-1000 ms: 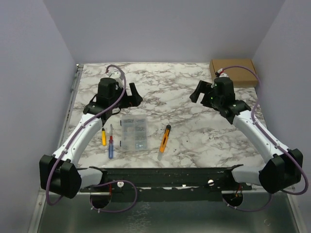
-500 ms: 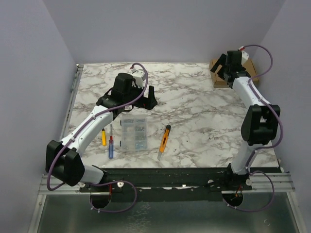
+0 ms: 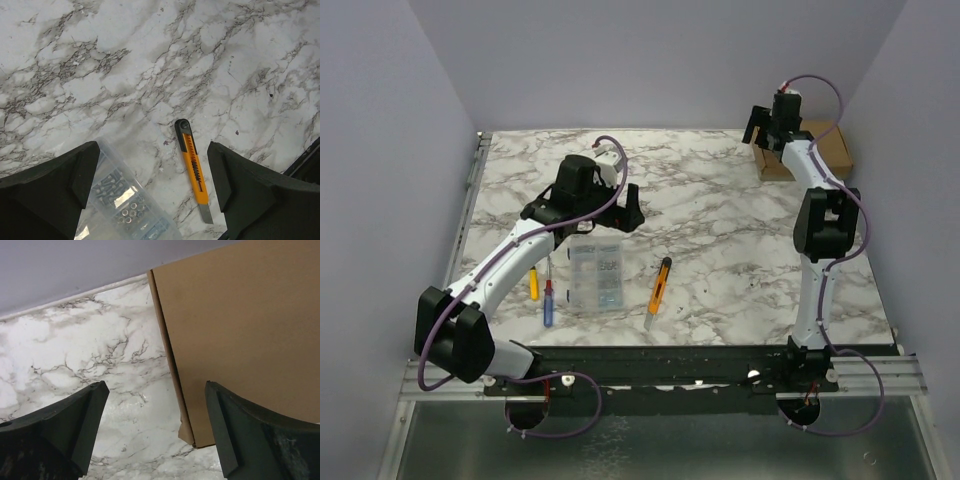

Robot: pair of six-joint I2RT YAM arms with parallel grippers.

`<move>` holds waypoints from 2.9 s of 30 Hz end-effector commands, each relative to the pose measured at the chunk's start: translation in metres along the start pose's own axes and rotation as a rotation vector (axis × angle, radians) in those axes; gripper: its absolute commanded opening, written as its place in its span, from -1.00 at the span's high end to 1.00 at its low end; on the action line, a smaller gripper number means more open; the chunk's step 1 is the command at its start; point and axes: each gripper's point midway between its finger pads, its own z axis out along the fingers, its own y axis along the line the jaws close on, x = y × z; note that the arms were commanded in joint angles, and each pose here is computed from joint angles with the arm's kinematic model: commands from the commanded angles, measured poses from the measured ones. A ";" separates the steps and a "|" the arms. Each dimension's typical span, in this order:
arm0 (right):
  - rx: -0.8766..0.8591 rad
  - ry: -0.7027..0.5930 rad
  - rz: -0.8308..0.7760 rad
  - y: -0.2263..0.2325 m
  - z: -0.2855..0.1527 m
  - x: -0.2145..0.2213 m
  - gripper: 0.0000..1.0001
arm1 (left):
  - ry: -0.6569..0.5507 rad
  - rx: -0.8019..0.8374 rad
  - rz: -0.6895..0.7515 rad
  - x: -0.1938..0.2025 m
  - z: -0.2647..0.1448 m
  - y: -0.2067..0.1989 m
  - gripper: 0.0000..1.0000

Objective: Unpack the express box

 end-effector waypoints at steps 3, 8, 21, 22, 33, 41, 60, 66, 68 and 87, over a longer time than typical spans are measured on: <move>-0.050 0.054 -0.065 0.001 0.005 0.020 -0.54 | 0.008 0.068 -0.003 0.002 0.006 -0.010 -0.98; -0.070 0.091 -0.056 0.002 0.008 0.039 -0.47 | -0.004 0.098 -0.022 -0.003 0.007 -0.013 -0.98; -0.172 0.165 -0.017 0.025 -0.004 0.065 -0.16 | -0.020 0.098 -0.078 -0.004 0.008 0.000 -0.98; -0.186 0.170 -0.015 0.030 -0.008 0.068 -0.16 | -0.021 0.099 -0.081 -0.004 0.008 0.001 -0.98; -0.397 0.385 -0.123 0.110 -0.103 0.155 -0.13 | -0.012 0.101 -0.098 0.003 0.009 0.004 -0.98; -0.581 0.469 -0.123 0.133 -0.218 0.204 -0.30 | 0.003 0.117 -0.119 0.010 0.012 0.002 -0.98; -0.299 0.223 0.543 0.007 -0.237 0.122 -0.99 | -0.185 0.217 -0.407 -0.115 0.131 -0.027 -0.98; -0.366 0.297 0.537 0.004 -0.210 0.143 -0.97 | -0.118 0.247 -0.338 -0.113 0.213 -0.011 -0.97; -0.373 0.332 0.515 0.004 -0.202 0.156 -0.97 | -0.090 0.267 -0.350 -0.103 0.234 -0.008 -0.97; -0.467 0.375 0.447 0.000 -0.193 0.196 -0.89 | 0.121 0.242 -0.480 0.024 0.223 -0.057 -0.72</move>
